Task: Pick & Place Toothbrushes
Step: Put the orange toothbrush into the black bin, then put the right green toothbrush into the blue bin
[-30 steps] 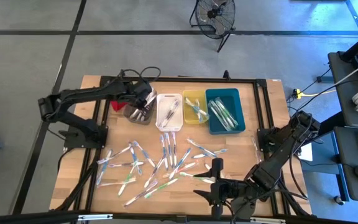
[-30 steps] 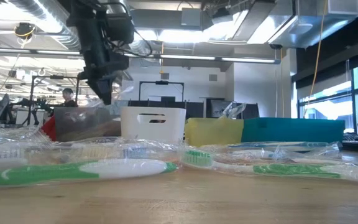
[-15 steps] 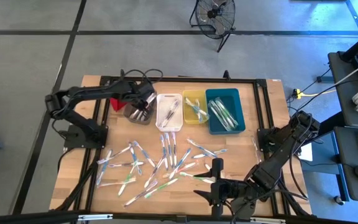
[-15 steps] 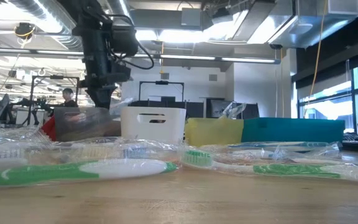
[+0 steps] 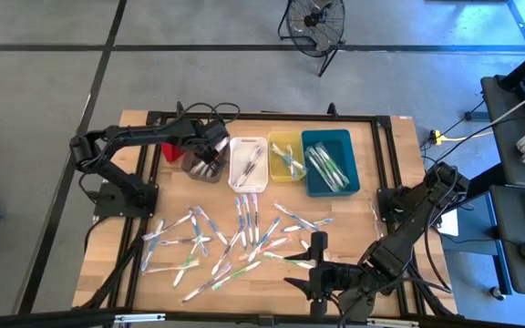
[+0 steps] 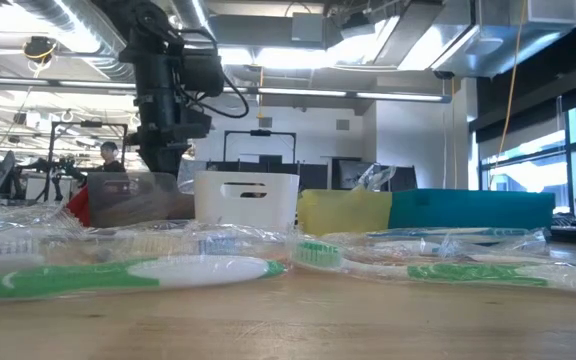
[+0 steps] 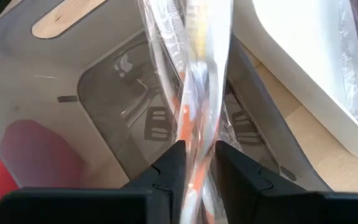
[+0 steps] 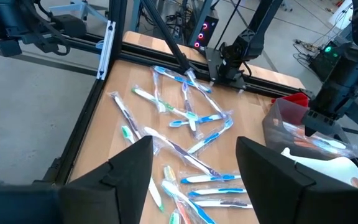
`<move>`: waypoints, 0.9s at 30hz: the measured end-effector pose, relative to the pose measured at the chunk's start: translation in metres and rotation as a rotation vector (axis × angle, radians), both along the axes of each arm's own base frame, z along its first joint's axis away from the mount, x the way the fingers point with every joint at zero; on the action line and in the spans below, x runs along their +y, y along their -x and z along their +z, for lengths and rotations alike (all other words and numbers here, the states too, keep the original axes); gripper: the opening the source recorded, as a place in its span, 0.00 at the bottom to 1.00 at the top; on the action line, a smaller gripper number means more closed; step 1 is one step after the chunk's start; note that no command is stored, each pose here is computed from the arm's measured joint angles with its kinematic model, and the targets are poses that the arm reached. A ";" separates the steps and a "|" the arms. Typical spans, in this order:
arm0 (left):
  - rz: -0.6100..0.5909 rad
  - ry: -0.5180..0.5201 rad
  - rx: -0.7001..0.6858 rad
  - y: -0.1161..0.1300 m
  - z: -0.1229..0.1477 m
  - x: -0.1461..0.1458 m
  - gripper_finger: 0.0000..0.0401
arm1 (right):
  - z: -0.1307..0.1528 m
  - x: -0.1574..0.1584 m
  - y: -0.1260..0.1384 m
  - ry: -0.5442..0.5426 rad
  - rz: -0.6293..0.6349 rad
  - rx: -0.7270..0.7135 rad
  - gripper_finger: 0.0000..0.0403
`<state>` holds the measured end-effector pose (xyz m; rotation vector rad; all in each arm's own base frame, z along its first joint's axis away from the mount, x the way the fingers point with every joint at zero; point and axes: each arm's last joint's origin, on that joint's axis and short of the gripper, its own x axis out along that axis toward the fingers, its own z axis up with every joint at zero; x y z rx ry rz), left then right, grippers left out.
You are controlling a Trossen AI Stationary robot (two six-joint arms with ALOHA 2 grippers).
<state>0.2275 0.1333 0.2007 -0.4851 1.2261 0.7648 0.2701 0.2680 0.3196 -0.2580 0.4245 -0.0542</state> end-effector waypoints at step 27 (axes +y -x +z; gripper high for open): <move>-0.011 0.005 0.009 -0.012 0.057 -0.003 0.48 | -0.003 0.000 0.001 -0.001 0.045 0.046 0.58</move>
